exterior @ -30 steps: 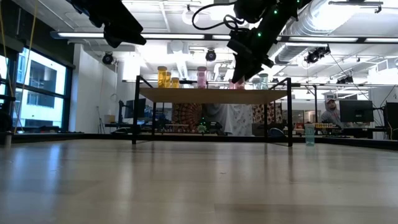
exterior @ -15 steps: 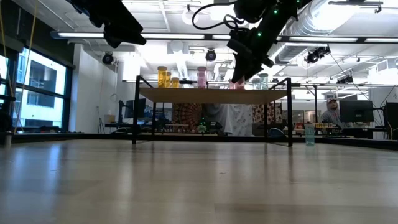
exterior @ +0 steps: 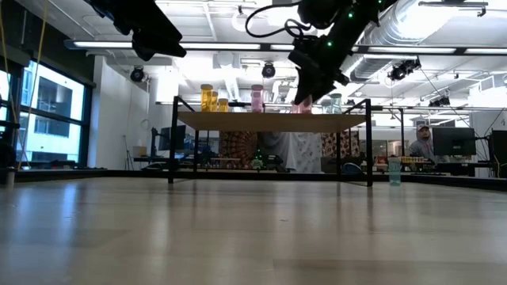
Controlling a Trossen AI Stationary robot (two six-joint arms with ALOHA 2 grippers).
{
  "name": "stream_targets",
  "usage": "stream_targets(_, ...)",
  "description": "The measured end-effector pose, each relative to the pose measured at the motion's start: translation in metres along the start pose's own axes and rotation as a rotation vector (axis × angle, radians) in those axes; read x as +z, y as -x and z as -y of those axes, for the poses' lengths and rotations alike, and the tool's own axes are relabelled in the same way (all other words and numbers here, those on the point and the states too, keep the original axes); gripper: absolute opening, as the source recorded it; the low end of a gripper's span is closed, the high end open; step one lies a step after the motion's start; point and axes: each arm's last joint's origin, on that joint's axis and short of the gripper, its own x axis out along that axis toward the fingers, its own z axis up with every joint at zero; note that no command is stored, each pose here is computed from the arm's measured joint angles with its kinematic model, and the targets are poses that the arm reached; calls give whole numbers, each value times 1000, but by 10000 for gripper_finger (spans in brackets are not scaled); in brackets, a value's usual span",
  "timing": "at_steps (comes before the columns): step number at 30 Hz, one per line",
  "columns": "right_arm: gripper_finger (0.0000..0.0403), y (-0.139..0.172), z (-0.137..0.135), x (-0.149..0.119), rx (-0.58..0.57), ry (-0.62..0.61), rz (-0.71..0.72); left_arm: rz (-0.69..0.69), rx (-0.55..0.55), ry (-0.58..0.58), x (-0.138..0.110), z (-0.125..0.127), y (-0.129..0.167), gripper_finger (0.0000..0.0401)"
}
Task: Pick and place medicine bottles onto shelf by color
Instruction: Put the red pill bottle on the shelf aligned with the other red pill bottles, then put the blue pill bottle on the shelf aligned with the other blue pill bottles
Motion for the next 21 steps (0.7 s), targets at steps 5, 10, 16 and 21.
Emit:
stream_targets(5, 179, 0, 0, 3, 6, -12, 29, 0, 0, 0, 0, 0, 0, 196)
stream_targets(10, 186, 5, -1, 9, 9, -15, 38, 0, 0, 0, 0, 0, 0, 196)
stream_targets(16, 186, 21, 1, 25, 11, -16, 51, 0, 0, 0, 0, 0, 0, 196)
stream_targets(21, 186, 39, 4, 40, -24, 3, 59, 0, 0, 0, 0, 0, 0, 196)
